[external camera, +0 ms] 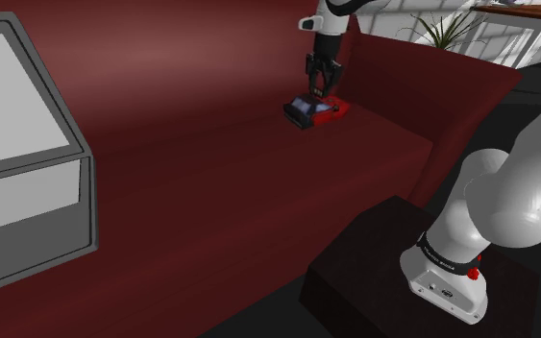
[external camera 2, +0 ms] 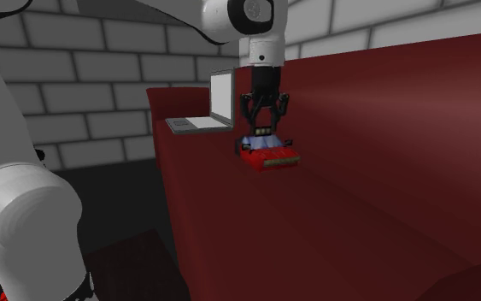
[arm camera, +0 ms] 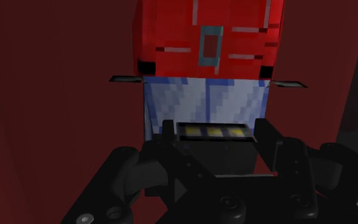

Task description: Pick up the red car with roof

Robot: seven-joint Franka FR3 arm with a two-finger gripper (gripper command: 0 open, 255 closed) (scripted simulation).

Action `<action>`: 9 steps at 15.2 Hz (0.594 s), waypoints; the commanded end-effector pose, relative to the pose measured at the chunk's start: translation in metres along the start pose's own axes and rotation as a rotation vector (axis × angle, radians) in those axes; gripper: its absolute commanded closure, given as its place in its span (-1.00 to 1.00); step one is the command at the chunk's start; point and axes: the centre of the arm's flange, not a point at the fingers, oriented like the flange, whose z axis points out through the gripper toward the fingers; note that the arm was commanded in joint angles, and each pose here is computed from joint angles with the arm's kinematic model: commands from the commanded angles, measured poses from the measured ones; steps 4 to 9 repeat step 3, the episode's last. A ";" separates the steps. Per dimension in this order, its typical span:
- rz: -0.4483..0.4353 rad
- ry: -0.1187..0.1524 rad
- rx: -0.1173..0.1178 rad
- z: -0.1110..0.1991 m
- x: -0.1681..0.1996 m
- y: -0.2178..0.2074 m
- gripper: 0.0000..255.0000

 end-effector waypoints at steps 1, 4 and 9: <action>0.000 0.000 0.000 -0.010 0.000 0.000 1.00; 0.000 0.000 0.000 -0.011 0.000 0.000 1.00; 0.000 0.000 0.000 -0.011 0.000 0.000 1.00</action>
